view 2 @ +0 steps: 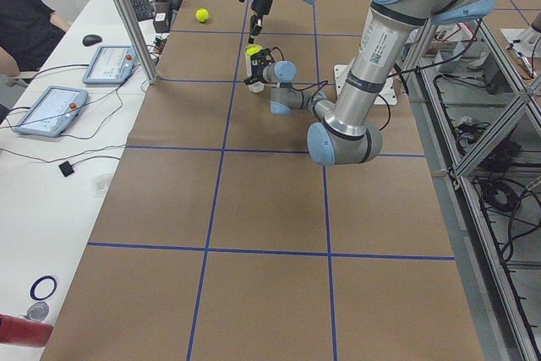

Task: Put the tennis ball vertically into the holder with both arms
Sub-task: 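Lower the ball into the can and open the right gripper, then raise the right gripper from the can and move toward the second ball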

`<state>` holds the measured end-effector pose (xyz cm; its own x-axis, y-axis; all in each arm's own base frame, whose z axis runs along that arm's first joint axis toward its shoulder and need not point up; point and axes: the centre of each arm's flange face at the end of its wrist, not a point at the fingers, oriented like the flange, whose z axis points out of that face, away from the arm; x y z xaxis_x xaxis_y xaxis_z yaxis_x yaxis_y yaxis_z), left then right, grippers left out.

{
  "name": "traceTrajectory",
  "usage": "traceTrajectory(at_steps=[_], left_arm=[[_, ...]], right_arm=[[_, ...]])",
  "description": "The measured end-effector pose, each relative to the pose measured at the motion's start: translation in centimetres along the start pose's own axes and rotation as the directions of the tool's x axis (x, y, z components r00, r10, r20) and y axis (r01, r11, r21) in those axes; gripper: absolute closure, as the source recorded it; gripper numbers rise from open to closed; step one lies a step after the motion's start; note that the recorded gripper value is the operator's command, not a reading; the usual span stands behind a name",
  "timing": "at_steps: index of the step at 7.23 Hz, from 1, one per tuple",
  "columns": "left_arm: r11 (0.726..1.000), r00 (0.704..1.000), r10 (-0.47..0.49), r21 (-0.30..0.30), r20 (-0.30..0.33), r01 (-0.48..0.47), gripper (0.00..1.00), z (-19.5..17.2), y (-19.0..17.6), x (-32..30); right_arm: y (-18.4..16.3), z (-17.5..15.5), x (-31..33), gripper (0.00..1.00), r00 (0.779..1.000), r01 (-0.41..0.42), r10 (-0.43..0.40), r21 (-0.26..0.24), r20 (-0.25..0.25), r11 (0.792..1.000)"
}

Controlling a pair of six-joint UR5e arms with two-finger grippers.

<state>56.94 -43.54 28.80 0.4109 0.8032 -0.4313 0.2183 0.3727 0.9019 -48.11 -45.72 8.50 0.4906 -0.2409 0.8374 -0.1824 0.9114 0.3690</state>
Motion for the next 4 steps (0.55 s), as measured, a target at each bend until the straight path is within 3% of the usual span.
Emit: traceTrajectory(at_steps=[4], left_arm=[[1.0, 1.0, 0.0, -0.001, 0.0, 0.0, 0.08, -0.01, 0.08, 0.0]], right_arm=[[0.46, -0.12, -0.55, 1.0, 1.0, 0.009, -0.009, 0.006, 0.005, 1.0]])
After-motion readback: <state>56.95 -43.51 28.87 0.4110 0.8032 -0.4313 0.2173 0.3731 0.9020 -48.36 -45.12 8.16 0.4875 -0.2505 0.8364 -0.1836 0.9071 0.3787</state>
